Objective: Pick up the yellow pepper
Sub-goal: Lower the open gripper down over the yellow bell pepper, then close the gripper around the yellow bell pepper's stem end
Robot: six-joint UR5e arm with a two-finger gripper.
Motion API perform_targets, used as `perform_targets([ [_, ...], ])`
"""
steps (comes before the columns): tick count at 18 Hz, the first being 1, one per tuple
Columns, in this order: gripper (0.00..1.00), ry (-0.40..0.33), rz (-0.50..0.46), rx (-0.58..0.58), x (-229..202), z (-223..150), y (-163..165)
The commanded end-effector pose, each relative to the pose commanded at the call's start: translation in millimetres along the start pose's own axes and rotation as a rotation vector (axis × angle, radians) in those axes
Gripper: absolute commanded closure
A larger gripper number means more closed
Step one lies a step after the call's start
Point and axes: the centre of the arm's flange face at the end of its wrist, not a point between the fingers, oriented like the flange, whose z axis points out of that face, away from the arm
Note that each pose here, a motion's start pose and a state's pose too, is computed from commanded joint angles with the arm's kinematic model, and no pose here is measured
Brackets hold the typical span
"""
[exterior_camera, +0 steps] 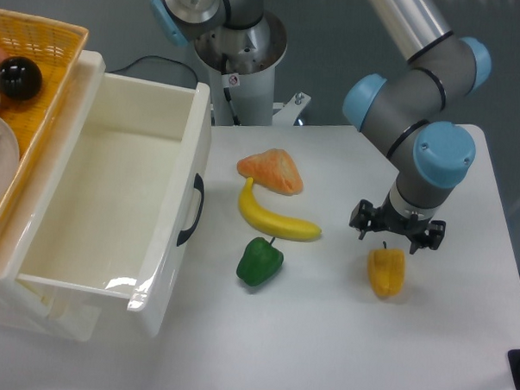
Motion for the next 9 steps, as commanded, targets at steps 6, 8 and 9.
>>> perform_targets([
  [6, 0.0, -0.001, -0.011, -0.001, -14.7, 26.1, -1.4],
  [8, 0.0, 0.002, -0.015, -0.004, -14.6, 28.8, -1.2],
  [9, 0.0, 0.006, -0.016, -0.007, -14.5, 31.6, -0.9],
])
